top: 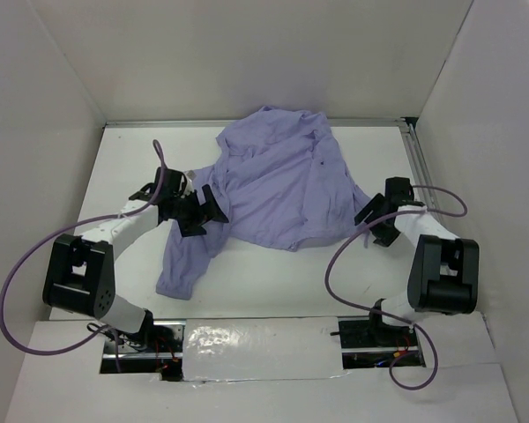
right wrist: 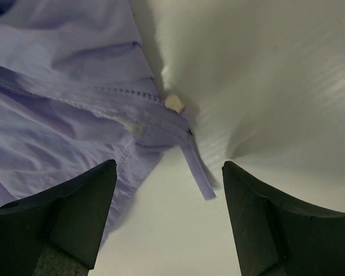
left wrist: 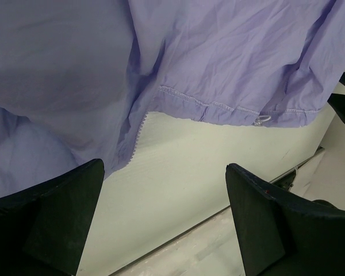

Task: Zip up the jacket

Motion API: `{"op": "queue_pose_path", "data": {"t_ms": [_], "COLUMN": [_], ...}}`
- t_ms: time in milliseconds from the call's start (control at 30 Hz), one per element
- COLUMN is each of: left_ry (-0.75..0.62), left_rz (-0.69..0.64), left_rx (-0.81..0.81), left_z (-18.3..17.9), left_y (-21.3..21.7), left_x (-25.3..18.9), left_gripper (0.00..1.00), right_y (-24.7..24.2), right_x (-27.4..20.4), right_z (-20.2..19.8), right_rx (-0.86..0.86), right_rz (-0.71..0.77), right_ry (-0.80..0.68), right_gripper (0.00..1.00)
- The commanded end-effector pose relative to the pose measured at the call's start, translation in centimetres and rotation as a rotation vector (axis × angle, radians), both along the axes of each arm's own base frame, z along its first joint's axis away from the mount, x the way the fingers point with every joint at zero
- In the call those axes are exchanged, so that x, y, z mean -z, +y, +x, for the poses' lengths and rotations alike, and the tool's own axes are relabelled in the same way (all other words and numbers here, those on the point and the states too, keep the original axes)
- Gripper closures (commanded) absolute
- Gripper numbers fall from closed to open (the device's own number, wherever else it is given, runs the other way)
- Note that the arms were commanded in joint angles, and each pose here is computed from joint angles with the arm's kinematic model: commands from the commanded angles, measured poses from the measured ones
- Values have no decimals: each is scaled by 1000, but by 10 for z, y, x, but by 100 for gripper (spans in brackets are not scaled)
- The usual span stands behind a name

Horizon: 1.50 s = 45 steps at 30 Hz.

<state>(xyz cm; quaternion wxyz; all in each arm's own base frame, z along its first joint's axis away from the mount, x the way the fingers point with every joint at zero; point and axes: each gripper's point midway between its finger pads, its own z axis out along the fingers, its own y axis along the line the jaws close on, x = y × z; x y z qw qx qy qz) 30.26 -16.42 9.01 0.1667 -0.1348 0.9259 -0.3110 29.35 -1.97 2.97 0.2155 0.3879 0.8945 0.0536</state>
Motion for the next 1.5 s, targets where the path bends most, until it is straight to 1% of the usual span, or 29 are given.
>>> {"op": "queue_pose_path", "data": {"t_ms": [0,100,133,200,233,267,300,400,433,500,533,567,633,767,800,933,1000,1033,1067,1100,1133,1167,1233,1267,1300,1333,1400,1433,1467], "left_ry": [-42,-37,-31,-30,-33,-36,-34,-63,-74,-85,-88,-92,-105,-115,-128,-118,-113,-106,-108,-102,-94,-95,-91,-99,-107,-117,-134,-143,-141], "left_rz": [-16,-14,-7,0,4,5,7,1,-2,-9,-13,-14,-20,-36,-41,-34,-22,-16,-12,-11,-22,-30,-46,-46,-46,-48,-54,-58,-75], "left_rx": [16,11,8,2,-5,-6,-12,-19,-14,-11,-12,-11,-9,-1,2,-19,-37,-47,-59,-66,-66,-81,-81,-85,-81,-76,-68,-62,-46], "left_z": [13,14,13,12,13,12,11,10,11,10,10,9,9,1,0,-7,-10,-12,-13,-14,-16,-16,-18,-17,-17,-15,-11,-8,-7], "left_y": [-2,1,2,5,7,8,10,13,13,13,13,14,14,14,14,18,22,25,28,31,32,37,39,41,41,41,40,39,36], "left_x": [-10,-9,-8,-7,-7,-8,-8,-14,-16,-18,-20,-20,-23,-27,-30,-31,-31,-28,-29,-27,-26,-27,-27,-28,-28,-30,-33,-34,-33], "left_gripper": [1,1,1,1,1,1,1,1,1,1,1,1,1,1,1,1,1,1,1,1,1,1,1,1,1,1,1,1,1], "right_y": [-4,-3,0,-6,-3,-3,-7,-4,-11,6,3,23,37,111,146,237,291,310,336,349,362,372,373,368,364,352,333,308,290], "right_x": [-16,-9,-6,-6,-9,-12,-20,-46,-60,-82,-98,-107,-129,-164,-173,-165,-149,-133,-131,-125,-110,-112,-109,-109,-114,-138,-146,-170,-163], "right_z": [40,48,52,54,57,56,51,38,38,25,26,24,20,23,23,16,5,1,-7,-11,-16,-18,-15,-14,-15,-11,-15,-5,-4], "right_rx": [-18,-22,-39,-18,-42,-40,-28,-39,-20,-79,-56,-114,-174,-461,-565,-921,-1113,-1178,-1277,-1312,-1354,-1381,-1361,-1338,-1317,-1279,-1217,-1133,-1075], "right_rz": [-15,-11,-15,-48,-60,-75,-120,-232,-330,-424,-500,-524,-584,-614,-594,-524,-435,-407,-335,-308,-287,-254,-227,-217,-183,-149,-69,-56,-46], "right_ry": [-114,-105,-100,-91,-98,-96,-91,-78,-86,-84,-105,-128,-169,-320,-387,-478,-507,-489,-525,-531,-505,-516,-498,-501,-511,-567,-585,-642,-619], "right_gripper": [19,27,42,63,85,97,100,100,100,100,100,100,100,100,100,100,100,99,97,88,84,65,57,33,14,1,0,0,0]}}
